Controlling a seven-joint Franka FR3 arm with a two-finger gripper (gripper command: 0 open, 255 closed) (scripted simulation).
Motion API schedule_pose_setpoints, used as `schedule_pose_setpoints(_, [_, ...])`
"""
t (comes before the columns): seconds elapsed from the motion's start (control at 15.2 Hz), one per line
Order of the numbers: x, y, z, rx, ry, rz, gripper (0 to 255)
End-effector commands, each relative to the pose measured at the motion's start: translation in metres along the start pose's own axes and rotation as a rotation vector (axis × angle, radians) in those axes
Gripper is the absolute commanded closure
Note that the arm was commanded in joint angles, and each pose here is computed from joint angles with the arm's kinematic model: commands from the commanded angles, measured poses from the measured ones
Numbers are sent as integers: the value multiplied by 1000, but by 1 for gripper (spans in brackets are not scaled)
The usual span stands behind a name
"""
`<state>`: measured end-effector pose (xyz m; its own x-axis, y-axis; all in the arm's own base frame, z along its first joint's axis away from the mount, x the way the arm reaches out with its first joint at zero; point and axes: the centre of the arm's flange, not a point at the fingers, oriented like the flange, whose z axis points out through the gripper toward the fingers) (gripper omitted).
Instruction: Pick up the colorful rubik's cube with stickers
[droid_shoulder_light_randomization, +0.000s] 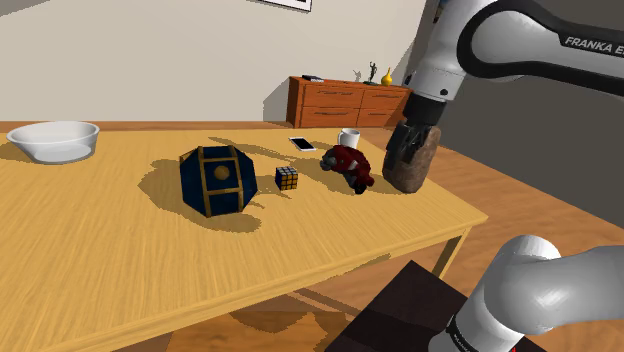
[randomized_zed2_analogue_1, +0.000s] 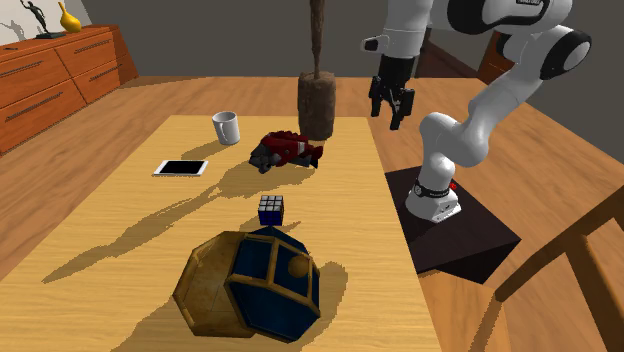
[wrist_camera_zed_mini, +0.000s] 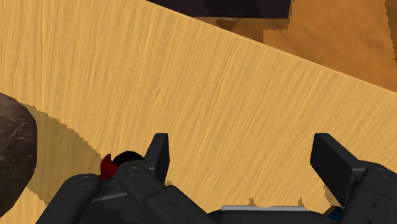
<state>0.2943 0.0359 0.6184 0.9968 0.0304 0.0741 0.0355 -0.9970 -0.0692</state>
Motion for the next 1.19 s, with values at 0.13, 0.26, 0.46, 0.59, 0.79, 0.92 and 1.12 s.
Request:
schedule_pose_setpoints(0.13, [24, -4, 11, -5, -3, 7, 0])
schedule_pose_setpoints(0.26, [48, -8, 22, -9, -6, 14, 0])
schedule_pose_setpoints(0.46, [85, -14, 39, -16, -11, 25, 0])
schedule_pose_setpoints(0.59, [109, -18, 51, -21, -14, 32, 0])
schedule_pose_setpoints(0.79, [145, -22, 68, -28, -18, 42, 0])
schedule_pose_setpoints(0.92, [169, -25, 80, -33, -22, 49, 0])
schedule_pose_setpoints(1.12, [205, -29, 97, -40, -26, 60, 0])
